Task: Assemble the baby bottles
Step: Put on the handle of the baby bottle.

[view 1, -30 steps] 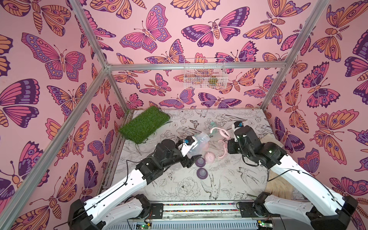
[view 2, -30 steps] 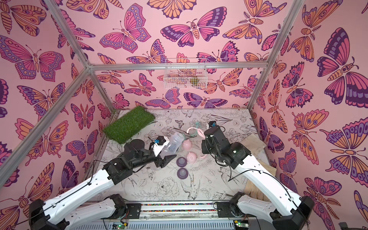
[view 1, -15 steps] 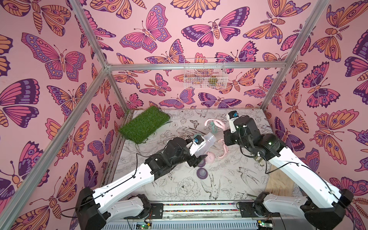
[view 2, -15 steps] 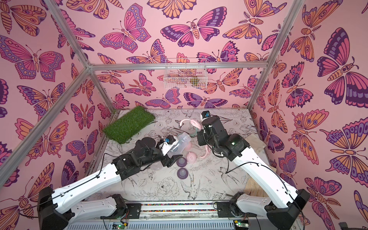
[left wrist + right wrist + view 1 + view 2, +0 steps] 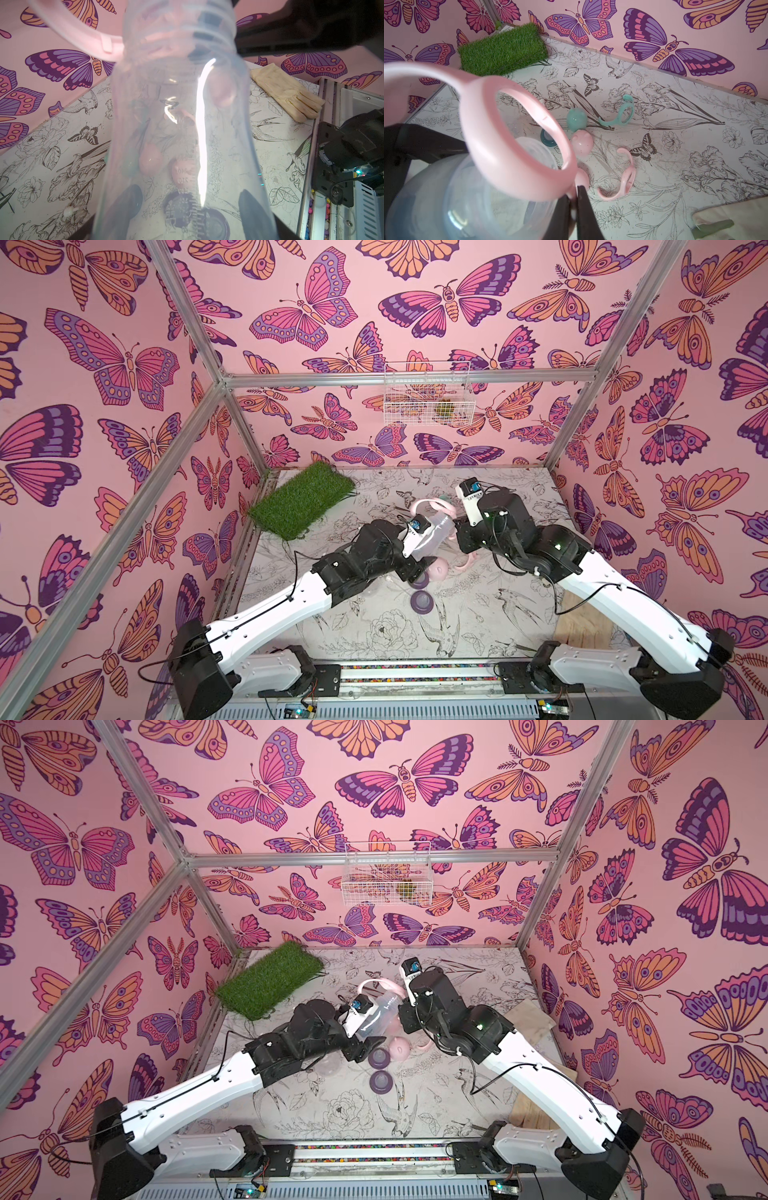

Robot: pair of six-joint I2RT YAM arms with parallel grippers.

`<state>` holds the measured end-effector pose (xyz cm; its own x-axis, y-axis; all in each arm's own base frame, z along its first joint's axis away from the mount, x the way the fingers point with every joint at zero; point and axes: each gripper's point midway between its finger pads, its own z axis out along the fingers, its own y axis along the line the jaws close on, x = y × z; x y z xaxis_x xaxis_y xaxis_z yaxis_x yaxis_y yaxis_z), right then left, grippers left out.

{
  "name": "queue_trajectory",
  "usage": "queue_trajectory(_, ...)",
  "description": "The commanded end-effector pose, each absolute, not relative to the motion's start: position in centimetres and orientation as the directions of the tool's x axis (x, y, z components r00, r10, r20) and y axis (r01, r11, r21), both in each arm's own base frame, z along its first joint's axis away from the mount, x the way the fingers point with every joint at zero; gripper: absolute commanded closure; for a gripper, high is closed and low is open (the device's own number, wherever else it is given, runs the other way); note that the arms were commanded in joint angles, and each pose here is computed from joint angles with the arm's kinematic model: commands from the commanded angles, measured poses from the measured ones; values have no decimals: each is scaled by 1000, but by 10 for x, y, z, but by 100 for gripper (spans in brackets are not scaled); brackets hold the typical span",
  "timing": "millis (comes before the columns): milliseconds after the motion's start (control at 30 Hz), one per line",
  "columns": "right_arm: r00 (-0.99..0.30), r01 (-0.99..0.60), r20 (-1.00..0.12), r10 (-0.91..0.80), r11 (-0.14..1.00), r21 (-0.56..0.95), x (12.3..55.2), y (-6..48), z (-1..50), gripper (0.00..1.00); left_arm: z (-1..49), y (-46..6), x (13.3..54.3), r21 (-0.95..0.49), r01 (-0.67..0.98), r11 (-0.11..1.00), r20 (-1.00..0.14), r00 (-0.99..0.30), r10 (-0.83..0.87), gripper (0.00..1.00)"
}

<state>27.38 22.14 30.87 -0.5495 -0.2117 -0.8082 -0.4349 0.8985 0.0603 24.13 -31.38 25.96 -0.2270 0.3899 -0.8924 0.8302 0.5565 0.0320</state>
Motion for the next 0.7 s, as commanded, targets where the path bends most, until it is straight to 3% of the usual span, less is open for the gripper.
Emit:
queue_trajectory(0, -511, -423, -830, -223, 906, 18, 275, 217, 314, 100, 272, -313, 246, 26, 809, 587, -903, -233, 362, 100)
queue_trajectory(667, -444, -454, -848, -289, 888, -65, 264, 213, 314, 100, 270, -319, 252, 8, 802, 598, -887, -270, 374, 100)
